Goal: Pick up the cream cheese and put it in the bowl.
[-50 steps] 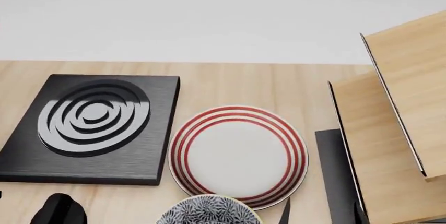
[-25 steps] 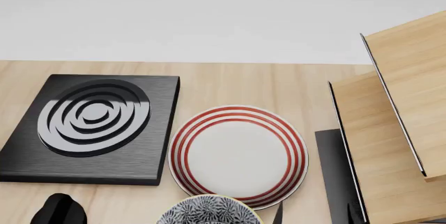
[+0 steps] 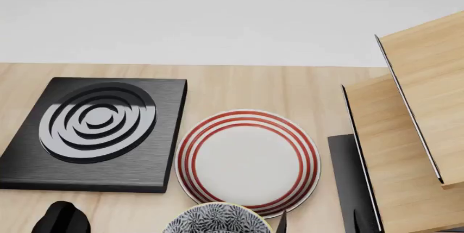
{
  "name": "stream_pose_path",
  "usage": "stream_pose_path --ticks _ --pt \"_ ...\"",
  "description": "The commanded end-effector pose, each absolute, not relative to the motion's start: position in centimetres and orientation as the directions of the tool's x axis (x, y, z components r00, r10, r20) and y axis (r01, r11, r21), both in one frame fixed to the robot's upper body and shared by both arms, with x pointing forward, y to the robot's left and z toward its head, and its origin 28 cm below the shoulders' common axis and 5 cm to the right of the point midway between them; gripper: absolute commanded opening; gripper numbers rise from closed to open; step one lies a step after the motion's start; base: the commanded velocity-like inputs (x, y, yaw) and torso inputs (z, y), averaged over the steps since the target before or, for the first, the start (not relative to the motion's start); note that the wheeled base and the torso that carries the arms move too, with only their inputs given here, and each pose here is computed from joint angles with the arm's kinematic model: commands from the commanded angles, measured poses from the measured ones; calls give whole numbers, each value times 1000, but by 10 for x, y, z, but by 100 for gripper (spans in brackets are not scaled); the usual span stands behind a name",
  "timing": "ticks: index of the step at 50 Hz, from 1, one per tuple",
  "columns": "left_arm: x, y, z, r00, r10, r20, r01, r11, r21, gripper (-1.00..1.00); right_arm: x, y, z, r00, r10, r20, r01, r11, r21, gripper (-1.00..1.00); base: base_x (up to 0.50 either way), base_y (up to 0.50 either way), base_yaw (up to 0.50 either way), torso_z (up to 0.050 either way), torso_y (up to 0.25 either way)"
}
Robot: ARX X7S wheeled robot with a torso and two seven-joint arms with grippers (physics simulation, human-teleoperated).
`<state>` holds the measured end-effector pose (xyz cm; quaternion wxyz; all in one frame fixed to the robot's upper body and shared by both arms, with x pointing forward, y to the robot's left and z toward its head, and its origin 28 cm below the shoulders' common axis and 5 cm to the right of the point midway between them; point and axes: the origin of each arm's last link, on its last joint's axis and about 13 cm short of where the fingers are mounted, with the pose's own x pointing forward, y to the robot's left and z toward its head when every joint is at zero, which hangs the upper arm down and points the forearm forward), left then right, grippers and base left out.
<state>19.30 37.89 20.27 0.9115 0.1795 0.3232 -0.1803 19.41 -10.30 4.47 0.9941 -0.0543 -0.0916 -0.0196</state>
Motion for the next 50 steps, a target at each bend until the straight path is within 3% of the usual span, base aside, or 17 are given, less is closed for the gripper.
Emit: stream_pose_path --ticks 1,21,50 --pt "201 380 196 699 -175 -694 447 864 232 100 194 -101 46 983 -21 184 42 993 -112 100 0 0 0 0 0" --pt "200 354 159 634 -187 -750 563 776 283 100 193 -101 42 984 -13 176 33 993 -115 100 0 0 0 0 0" --pt "220 346 134 569 -115 -815 579 759 297 100 191 -101 40 983 -4 181 27 992 -124 100 0 0 0 0 0"
